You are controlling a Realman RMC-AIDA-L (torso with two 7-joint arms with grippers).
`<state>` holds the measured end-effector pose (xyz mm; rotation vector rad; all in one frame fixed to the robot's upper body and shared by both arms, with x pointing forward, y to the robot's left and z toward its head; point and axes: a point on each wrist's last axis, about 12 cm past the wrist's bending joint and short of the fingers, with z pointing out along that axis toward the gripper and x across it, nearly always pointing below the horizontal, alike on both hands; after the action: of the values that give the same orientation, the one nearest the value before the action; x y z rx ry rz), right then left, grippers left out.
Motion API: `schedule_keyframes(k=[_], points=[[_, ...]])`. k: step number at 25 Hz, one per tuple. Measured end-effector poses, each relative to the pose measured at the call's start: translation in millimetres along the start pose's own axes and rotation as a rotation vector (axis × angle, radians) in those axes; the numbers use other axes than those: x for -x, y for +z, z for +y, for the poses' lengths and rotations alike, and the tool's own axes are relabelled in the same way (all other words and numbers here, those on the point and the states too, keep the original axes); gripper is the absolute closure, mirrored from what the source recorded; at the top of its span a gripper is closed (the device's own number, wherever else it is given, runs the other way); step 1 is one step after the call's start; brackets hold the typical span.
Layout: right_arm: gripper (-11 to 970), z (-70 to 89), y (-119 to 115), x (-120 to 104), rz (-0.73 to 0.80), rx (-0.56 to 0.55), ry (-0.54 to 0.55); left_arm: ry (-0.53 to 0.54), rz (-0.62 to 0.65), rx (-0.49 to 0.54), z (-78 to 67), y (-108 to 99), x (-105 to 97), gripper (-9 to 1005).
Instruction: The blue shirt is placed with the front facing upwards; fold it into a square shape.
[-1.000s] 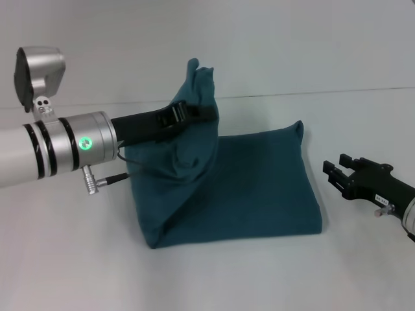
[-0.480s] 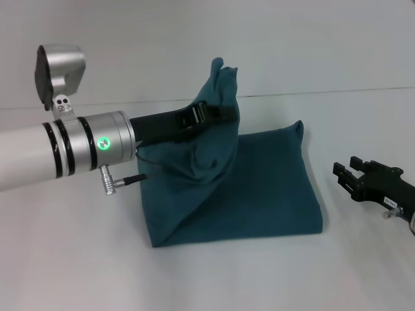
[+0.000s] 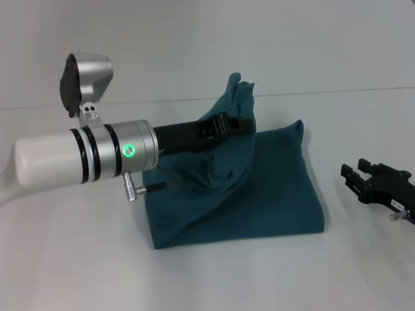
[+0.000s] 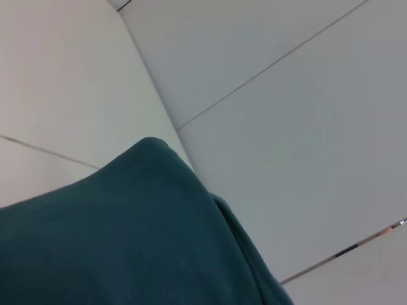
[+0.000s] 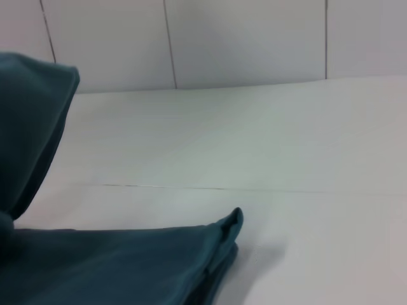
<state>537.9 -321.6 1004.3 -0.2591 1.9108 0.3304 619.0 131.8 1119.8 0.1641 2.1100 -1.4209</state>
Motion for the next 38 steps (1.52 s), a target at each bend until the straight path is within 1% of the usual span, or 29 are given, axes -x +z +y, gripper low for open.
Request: schedule_keyframes(k=[4,9,18,31,35,38], points=[[518,-1.3,-2,-1,0.0,-0.009,-0.008,-0.015,-0.005,0.006,1.9,4,-3,914],[516,-1.2,-2,-2,0.004,-0.012,-0.017,-0.009,0.0,0.01,-0.1,11,-7,914],[511,-2.8,-1,-4,0.02,-0.029,-0.016,0.002,0.021,0.011,-8.0,27,-14,913],[503,-1.2,0,-6,0.031,-0.032,-0.021,0.023,0.014,0.028,-17.8,48,-23,909],[501,-1.6,0,-6,0.03,-0.032,-0.021,0.018,-0.009,0.027,-16.5,46,-22,908],[500,-2.5,-1,-6,0.027,-0.033,-0.02,-0.003,-0.054,0.036,-9.2,38,-19,907]])
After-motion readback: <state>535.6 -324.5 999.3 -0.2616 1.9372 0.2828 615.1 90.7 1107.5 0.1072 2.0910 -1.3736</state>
